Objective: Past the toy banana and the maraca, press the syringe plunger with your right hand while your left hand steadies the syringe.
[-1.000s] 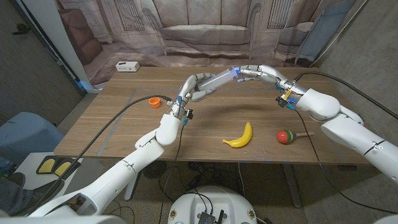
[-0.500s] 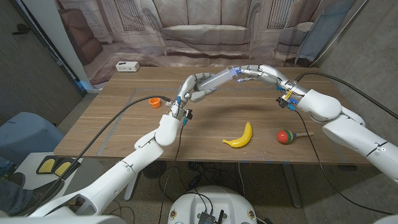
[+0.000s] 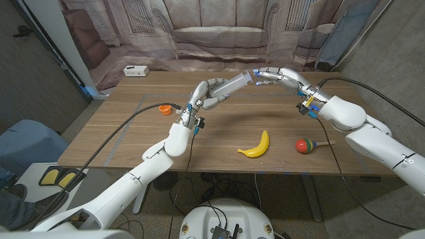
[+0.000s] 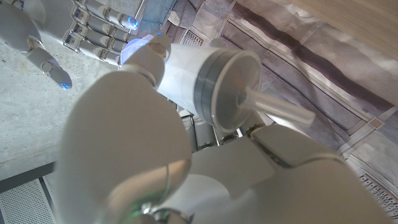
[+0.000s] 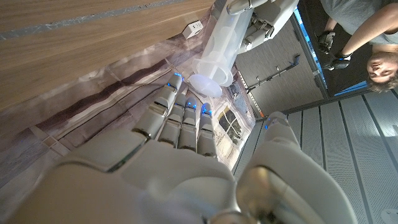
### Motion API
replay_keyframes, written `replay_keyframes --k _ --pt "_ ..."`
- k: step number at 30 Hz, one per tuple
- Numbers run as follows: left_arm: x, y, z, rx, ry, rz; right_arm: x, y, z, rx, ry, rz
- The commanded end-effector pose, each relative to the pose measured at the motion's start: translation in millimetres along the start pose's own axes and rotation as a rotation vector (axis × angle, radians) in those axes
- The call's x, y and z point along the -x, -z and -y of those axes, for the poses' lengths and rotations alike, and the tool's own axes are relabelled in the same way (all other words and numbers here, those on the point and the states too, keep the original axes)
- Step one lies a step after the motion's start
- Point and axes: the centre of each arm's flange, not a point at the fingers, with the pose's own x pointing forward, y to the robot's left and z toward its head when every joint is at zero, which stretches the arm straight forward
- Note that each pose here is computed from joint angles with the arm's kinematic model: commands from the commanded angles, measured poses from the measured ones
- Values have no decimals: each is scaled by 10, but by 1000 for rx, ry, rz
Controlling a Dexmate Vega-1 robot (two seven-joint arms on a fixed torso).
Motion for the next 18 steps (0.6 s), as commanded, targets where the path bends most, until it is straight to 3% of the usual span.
replay_keyframes --k 1,18 --pt "22 -5 -21 -2 2 -1 23 -4 22 -7 27 4" --pt "54 34 -114 -18 -17 -13 91 49 50 -41 80 -12"
